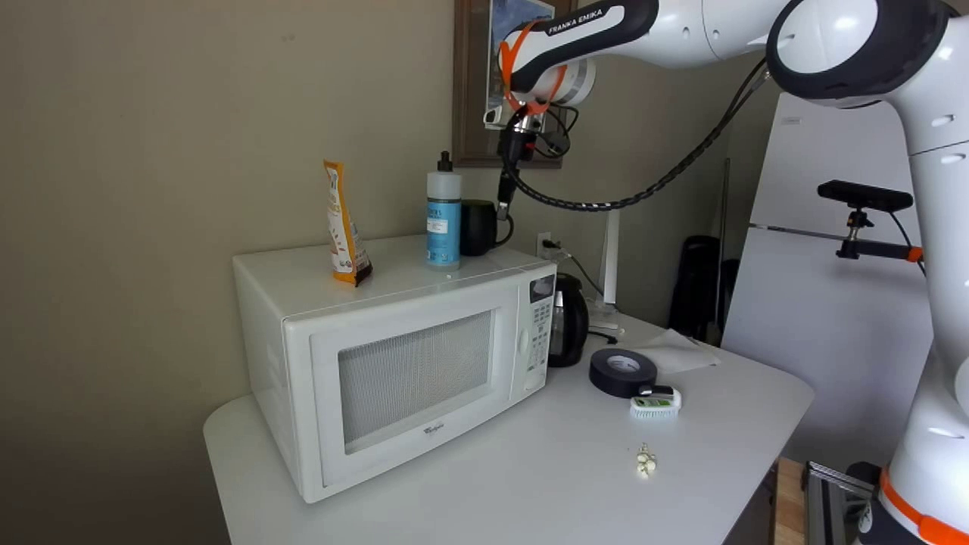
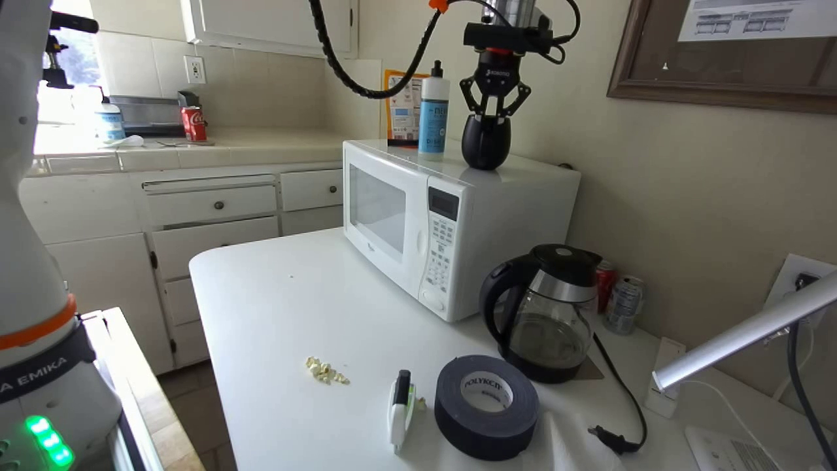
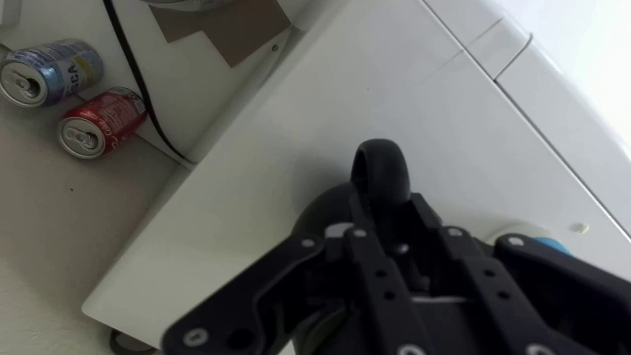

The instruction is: Put the black mug on the table.

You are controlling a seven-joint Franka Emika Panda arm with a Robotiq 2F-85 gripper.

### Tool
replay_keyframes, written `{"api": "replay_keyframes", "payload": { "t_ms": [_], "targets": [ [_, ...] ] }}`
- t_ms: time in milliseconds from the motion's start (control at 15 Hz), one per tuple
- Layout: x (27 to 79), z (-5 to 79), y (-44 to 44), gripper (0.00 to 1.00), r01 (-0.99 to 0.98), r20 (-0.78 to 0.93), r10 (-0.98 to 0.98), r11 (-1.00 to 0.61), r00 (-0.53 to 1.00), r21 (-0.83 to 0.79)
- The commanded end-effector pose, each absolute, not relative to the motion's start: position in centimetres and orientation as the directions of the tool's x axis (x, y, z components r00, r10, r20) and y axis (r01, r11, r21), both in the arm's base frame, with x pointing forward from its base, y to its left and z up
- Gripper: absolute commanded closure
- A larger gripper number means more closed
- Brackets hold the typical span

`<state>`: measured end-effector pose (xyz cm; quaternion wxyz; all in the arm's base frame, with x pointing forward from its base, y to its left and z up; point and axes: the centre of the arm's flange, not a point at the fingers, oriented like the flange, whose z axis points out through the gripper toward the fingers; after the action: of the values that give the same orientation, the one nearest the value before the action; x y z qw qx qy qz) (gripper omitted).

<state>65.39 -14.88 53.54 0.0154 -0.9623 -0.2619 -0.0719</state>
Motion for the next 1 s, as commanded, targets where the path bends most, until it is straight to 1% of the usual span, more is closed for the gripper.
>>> {"api": "replay_keyframes", "payload": {
  "t_ms": [0,600,933],
  "targets": [
    [63.9,55.8,-15.4,0.94,0.478,0.192,0.475,-0.878,0.859,0.032],
    [63.2,55.1,-16.6,0.94,0.422,0.164,0.420,-0.906,0.893,0.028],
    [57.8,57.7,-16.1,0.94,0.484,0.228,0.484,-0.873,0.845,0.062]
  ]
}}
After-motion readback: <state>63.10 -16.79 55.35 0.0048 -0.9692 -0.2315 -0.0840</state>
